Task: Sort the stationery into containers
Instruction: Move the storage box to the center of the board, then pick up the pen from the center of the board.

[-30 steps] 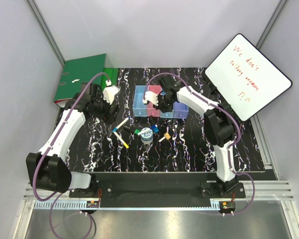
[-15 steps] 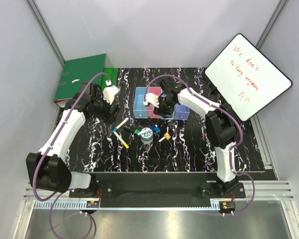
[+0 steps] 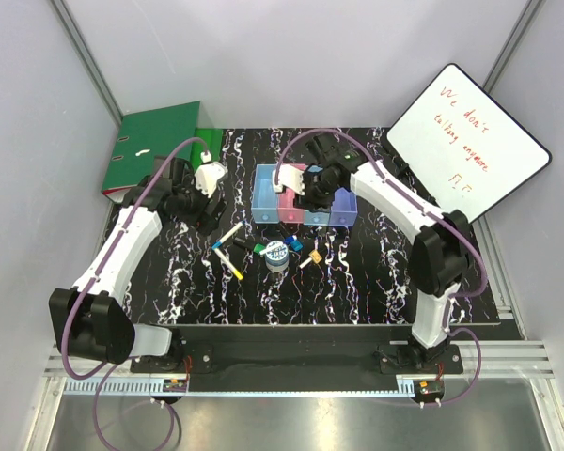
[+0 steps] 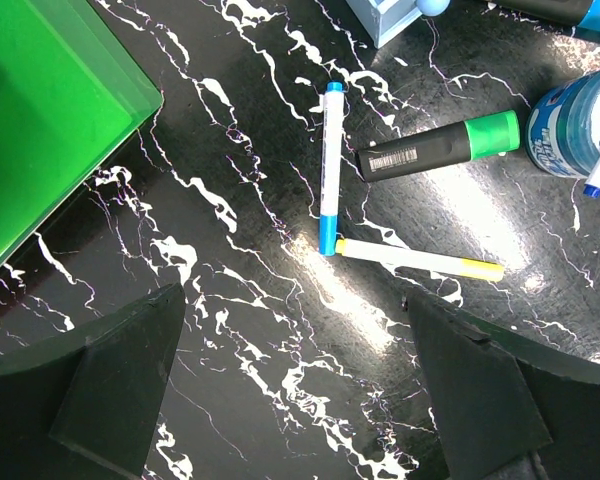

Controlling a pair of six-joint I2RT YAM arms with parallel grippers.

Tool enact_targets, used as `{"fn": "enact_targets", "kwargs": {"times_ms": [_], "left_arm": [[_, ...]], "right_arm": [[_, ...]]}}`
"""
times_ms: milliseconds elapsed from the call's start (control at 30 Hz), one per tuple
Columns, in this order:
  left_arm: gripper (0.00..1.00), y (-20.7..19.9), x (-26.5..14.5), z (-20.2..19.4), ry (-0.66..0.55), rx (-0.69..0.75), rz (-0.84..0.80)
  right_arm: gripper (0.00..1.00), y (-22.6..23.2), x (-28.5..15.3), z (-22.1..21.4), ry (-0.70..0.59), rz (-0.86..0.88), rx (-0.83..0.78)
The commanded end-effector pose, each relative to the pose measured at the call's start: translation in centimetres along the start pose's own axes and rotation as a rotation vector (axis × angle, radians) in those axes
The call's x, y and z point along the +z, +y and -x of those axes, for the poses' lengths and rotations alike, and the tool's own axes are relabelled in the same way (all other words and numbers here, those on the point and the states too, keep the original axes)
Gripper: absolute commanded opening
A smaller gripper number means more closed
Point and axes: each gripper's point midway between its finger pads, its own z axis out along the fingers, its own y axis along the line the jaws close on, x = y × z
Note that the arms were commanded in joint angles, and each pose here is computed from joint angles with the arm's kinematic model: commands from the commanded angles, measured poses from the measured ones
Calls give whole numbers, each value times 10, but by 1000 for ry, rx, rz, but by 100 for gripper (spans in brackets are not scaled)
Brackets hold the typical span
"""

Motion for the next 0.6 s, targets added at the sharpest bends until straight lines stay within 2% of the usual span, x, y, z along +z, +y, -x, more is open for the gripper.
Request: {"fn": "enact_targets", "kwargs": {"times_ms": [0,133,567], "left_arm": [[99,8,-12,16,-61,45,53],[99,6,-16,12,-61,46,65],[99,-1,-19,5,-62,29,60]], "right_arm": [[56,27,-29,6,35,77,-166],[49,41,-37,16,33,116,-251],[48,74,1,47,6,202,-312]]}}
